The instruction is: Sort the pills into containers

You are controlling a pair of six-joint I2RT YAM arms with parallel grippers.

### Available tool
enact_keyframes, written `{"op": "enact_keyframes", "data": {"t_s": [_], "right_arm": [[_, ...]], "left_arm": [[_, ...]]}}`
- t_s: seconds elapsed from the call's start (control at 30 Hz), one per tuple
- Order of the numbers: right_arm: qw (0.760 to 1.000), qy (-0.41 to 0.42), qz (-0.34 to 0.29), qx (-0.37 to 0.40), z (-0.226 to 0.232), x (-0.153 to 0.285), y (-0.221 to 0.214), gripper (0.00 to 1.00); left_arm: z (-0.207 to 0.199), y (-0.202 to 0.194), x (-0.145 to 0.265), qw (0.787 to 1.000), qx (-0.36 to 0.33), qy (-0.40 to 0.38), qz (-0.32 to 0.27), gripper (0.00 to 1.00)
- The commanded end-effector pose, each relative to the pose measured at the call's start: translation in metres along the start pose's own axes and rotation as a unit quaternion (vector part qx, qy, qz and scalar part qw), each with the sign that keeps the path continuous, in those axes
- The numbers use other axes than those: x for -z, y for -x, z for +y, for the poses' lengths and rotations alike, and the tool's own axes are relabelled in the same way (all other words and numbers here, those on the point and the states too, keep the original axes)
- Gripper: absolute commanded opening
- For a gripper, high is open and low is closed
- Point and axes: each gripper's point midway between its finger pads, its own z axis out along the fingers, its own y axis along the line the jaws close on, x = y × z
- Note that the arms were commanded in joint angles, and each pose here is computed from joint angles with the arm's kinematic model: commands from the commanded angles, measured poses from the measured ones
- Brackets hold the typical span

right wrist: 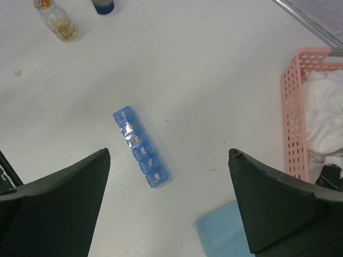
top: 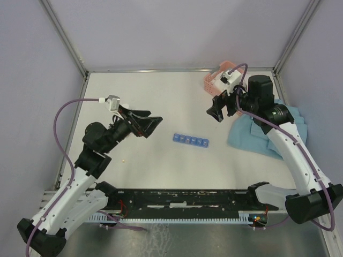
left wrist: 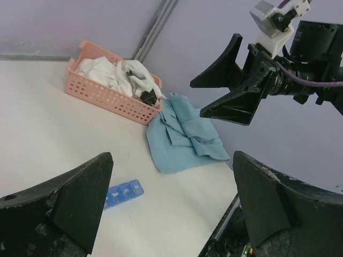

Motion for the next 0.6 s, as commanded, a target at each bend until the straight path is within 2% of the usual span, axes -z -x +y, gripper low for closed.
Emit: {"op": "enact_keyframes", "data": {"t_s": [0.0,0.1,0.37,0.57], "right_arm": [[0.997,-0.004,-0.073,-0.017,0.012,0.031,0.046,1.00],[0.994,-0.015,-0.107,-0.018,0.017,0.051,0.062,1.00],[0.978,-0.104,-0.141,-0.111,0.000,0.082,0.084,1.00],[0.979,-0.102,-0.141,-0.108,0.006,0.094,0.090,1.00]], "left_arm": [[-0.015,0.040,0.018,0.999,-0.028,0.022,-0.038,0.99],[-0.029,0.053,0.027,0.998,-0.034,0.015,-0.041,0.99],[-0.050,0.071,0.037,0.998,-0.042,-0.004,-0.048,0.99],[-0.056,0.076,0.040,0.998,-0.045,-0.009,-0.049,0.99]]}}
